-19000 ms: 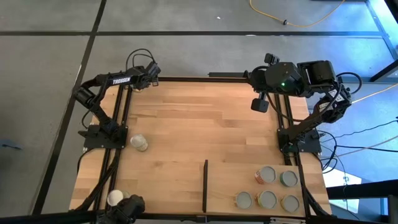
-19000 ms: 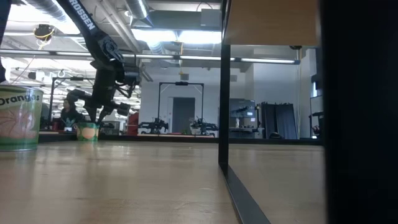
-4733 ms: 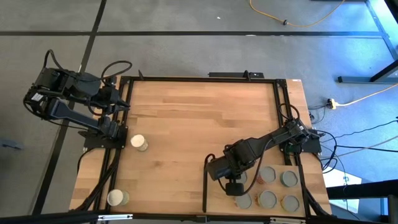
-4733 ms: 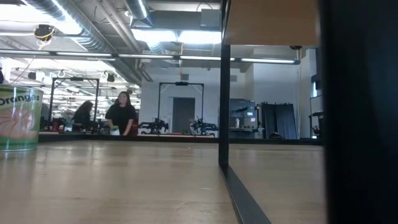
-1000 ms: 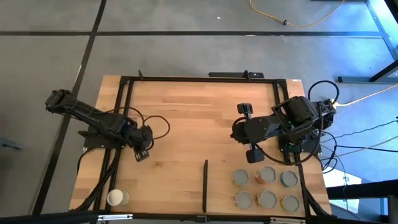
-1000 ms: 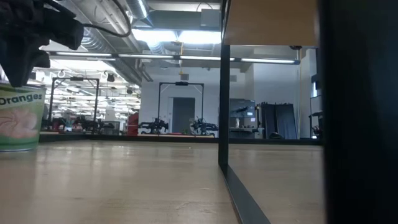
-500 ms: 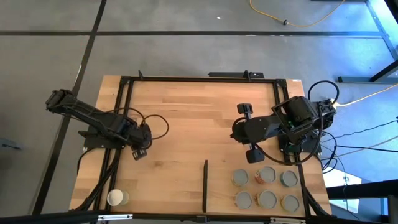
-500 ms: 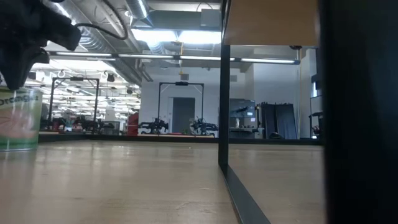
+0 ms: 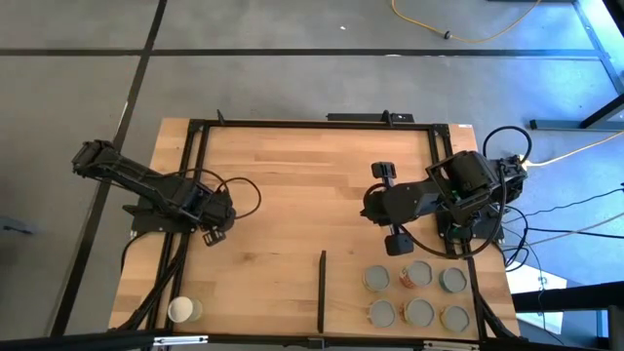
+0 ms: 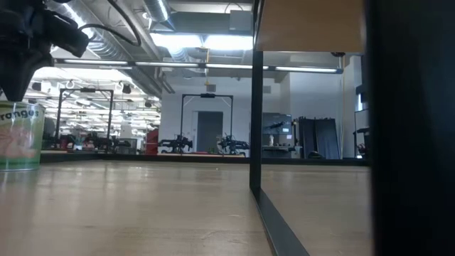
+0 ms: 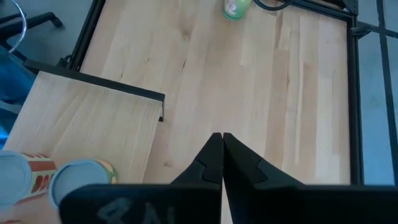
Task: Pick and place cans onto a shelf
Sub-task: Put the canned oranges on the shelf
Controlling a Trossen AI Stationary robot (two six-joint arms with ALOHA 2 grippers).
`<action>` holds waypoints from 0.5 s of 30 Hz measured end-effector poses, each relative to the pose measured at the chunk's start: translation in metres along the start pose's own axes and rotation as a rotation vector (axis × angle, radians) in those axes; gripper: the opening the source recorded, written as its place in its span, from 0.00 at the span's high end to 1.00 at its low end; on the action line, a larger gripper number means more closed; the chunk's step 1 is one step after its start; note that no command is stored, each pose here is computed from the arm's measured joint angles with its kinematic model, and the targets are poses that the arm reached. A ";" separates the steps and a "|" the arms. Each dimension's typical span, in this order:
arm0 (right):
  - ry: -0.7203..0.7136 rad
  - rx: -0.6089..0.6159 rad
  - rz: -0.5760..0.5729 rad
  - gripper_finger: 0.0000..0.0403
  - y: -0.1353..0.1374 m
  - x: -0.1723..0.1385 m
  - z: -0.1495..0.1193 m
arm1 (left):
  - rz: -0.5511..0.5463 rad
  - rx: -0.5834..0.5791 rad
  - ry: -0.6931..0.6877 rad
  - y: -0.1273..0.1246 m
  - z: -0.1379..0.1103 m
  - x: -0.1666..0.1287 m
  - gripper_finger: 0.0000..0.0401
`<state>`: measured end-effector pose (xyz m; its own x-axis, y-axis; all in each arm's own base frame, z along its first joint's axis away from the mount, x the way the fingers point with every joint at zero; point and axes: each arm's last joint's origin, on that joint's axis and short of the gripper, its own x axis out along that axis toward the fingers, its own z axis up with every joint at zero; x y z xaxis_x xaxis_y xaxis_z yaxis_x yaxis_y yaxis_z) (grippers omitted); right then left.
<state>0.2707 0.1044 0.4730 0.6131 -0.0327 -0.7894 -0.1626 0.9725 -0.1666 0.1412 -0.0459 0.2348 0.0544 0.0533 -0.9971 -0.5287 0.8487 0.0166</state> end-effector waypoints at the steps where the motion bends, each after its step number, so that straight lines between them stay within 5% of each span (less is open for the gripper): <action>1: 0.000 0.012 0.000 0.99 0.000 0.000 0.000 | 0.001 0.000 -0.001 0.000 0.000 0.000 0.87; 15: 0.000 0.041 0.000 0.99 0.000 0.000 0.000 | 0.047 -0.005 0.009 0.004 -0.004 0.013 0.87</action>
<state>0.2707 0.1044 0.4731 0.6134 -0.0326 -0.7891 -0.1307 0.9812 -0.1421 0.1364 -0.0436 0.2218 0.0217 0.0883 -0.9959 -0.5343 0.8429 0.0631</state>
